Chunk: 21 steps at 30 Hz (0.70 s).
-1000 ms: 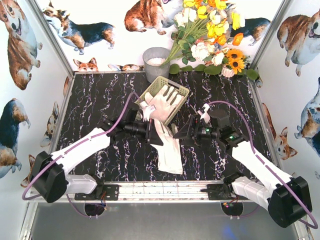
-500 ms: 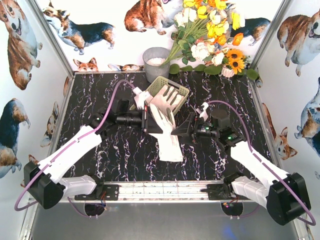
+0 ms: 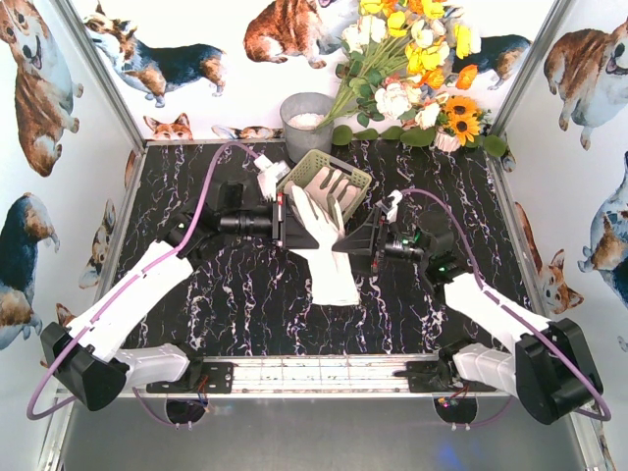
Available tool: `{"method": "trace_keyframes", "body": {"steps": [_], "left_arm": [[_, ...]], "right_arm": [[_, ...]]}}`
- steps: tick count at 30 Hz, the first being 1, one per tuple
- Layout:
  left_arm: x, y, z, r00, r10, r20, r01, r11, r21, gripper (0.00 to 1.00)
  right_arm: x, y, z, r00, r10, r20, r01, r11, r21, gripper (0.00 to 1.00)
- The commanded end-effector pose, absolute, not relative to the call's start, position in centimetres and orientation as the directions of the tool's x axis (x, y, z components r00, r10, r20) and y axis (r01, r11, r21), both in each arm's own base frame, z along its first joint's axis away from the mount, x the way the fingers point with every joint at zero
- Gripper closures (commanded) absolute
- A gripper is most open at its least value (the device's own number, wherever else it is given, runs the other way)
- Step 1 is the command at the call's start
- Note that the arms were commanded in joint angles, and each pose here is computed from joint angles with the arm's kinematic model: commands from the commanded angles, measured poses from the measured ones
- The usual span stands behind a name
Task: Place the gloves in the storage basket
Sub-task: Place the glove in the bin.
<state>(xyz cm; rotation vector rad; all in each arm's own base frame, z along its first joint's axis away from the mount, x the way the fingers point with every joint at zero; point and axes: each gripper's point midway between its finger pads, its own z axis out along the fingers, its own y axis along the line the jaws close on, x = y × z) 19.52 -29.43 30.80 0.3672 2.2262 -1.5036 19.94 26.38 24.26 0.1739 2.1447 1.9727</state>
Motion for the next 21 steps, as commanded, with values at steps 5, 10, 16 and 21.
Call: {"method": "trace_keyframes", "body": {"steps": [5, 10, 16, 21], "left_arm": [[19.9, -28.9, 33.8, -0.852, -0.033, -0.523, 0.488, 0.312, -0.815, 1.0], [19.8, -29.0, 34.9, -0.865, -0.048, -0.499, 0.473, 0.252, -0.844, 1.0], [19.3, -29.0, 36.8, -0.854, -0.048, -0.517, 0.498, 0.205, -0.842, 1.0], [19.1, -29.0, 36.9, -0.854, -0.049, -0.518, 0.5, 0.198, -0.843, 1.0]], "right_arm": [[19.7, 26.7, 29.8, -0.962, 0.193, -0.192, -0.21, -0.078, 0.975, 0.2], [20.0, 26.8, 30.3, -0.955, 0.206, -0.213, -0.232, -0.076, 0.97, 0.22], [20.8, 26.9, 29.4, -0.95, 0.232, -0.21, -0.227, -0.05, 0.973, 0.18], [20.9, 27.2, 30.3, -0.953, 0.206, -0.22, -0.239, -0.075, 0.968, 0.17]]}}
